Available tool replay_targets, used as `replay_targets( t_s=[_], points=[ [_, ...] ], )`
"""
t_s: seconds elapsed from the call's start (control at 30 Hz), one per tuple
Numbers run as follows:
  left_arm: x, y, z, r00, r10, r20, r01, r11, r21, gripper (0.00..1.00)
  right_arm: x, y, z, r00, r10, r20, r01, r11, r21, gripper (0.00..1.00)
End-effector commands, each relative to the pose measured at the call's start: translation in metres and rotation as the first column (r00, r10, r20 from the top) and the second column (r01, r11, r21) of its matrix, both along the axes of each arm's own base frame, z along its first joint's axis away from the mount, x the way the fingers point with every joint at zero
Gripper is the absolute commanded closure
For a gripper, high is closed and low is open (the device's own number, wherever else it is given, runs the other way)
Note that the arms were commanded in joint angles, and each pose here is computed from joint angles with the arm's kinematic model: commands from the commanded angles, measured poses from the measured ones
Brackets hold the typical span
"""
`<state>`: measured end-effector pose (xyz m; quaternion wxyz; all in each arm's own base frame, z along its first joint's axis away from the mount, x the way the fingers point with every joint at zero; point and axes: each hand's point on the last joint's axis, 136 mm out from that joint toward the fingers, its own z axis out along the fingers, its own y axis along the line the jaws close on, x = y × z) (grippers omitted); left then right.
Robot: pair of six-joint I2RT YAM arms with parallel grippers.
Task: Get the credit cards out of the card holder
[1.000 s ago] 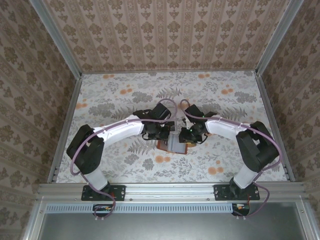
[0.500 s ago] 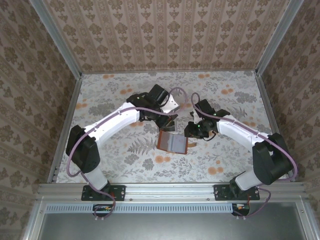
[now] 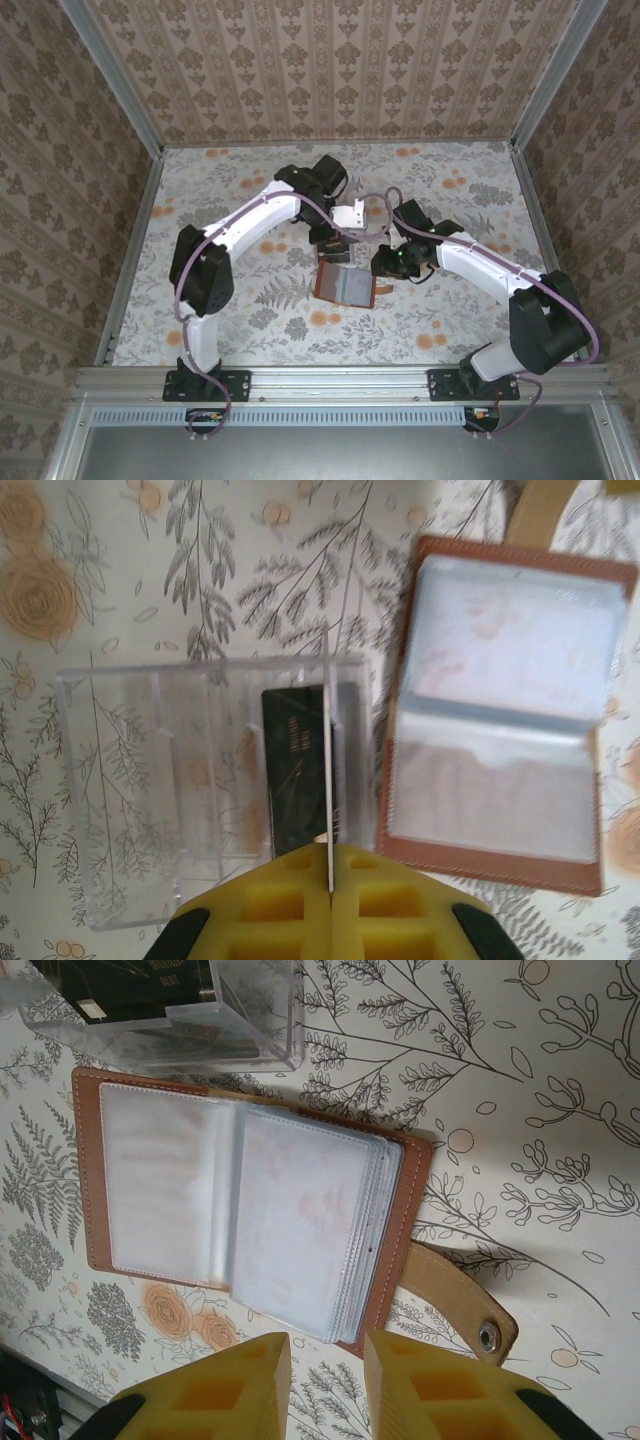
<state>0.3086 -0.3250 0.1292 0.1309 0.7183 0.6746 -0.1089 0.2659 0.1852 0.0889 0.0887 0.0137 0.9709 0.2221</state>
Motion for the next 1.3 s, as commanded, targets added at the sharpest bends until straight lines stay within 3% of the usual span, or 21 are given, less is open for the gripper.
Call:
replay_targets(
  t_s=[0.0,0.6,0.67,0.73,0.8,1.03,1.27],
  points=[
    [-0.006,0.010,-0.003,0.994,-0.085,-0.066,0.087,0.996,0.036,1.00,-0.007,-0.008,-0.002,1.000,-0.022,-0.017,0.022,0.999,-0.024,0.72],
    [0.006,0.024,-0.048,0.984,-0.036,-0.172,0.070,0.978,0.194,1.00,-0.008,-0.007,-0.009,0.999,-0.027,-0.042,0.026,0.999,-0.027,0.72],
    [0.012,0.026,-0.049,0.989,-0.013,-0.151,0.045,0.976,0.214,0.95,-0.009,-0.007,-0.009,0.999,-0.028,-0.045,0.026,0.999,-0.026,0.72],
    [0.021,0.028,-0.048,0.994,0.020,-0.107,0.006,0.971,0.241,0.82,-0.009,-0.007,-0.009,0.999,-0.029,-0.043,0.028,0.999,-0.026,0.72],
    [0.025,0.031,-0.045,0.996,0.032,-0.085,-0.010,0.968,0.252,0.76,-0.008,-0.007,-0.007,0.999,-0.029,-0.038,0.028,0.999,-0.025,0.72],
    [0.026,0.022,-0.021,0.998,0.063,-0.022,-0.057,0.978,0.202,0.74,-0.007,-0.008,-0.010,0.999,-0.039,-0.035,0.038,0.999,-0.024,0.72],
    [0.028,-0.003,0.002,0.966,0.258,0.017,-0.258,0.965,0.046,0.75,-0.005,-0.007,-0.025,0.998,-0.047,-0.050,0.046,0.999,-0.027,0.71]
  ],
)
